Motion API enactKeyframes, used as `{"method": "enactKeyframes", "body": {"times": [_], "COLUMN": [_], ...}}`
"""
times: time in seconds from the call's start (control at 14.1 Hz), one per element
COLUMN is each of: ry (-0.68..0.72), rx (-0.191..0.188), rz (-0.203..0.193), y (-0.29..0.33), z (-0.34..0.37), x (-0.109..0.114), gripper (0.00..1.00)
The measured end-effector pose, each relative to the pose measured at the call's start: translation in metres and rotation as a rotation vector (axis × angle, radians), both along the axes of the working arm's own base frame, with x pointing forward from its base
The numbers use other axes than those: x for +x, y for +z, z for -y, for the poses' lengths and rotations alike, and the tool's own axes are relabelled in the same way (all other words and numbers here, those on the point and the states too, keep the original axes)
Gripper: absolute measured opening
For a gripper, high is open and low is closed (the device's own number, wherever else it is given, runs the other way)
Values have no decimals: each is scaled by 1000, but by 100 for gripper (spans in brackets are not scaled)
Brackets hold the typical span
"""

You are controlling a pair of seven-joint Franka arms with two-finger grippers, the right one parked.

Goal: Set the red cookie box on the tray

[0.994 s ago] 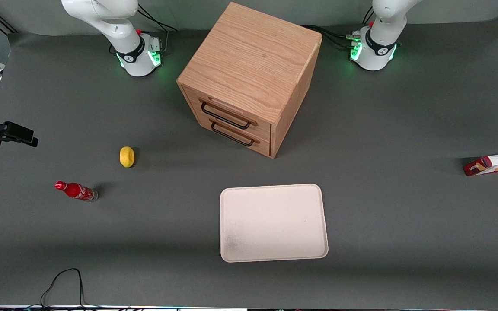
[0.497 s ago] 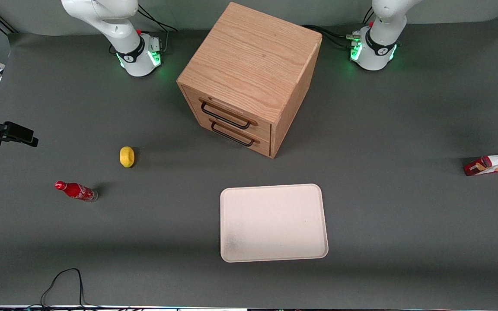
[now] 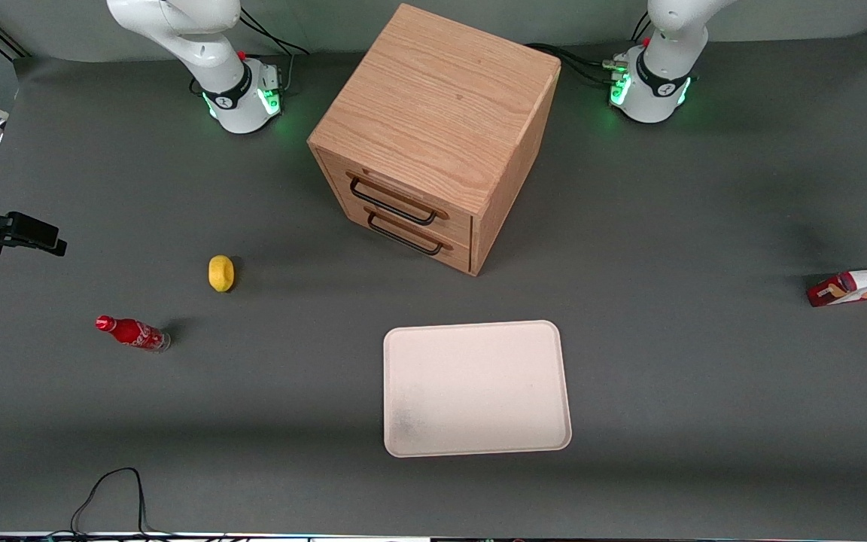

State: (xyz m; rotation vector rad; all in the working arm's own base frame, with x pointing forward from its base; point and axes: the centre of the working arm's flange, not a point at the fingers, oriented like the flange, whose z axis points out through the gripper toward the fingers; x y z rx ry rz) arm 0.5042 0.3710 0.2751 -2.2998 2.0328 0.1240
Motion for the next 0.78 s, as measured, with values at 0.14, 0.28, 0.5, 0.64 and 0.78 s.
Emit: {"method": "enactKeyframes", "body": {"times": [0.14, 0.28, 0.5, 0.64, 0.78], "ry": [-21, -27, -29, -26, -33], "rx": [0, -1, -2, -4, -6], "rz": [8, 7, 5, 7, 7], "y": [-14, -22, -24, -23, -23], "z": [4, 4, 4, 3, 3], "x": [5, 5, 5, 5, 5], "gripper": [99, 99, 99, 98, 83]}}
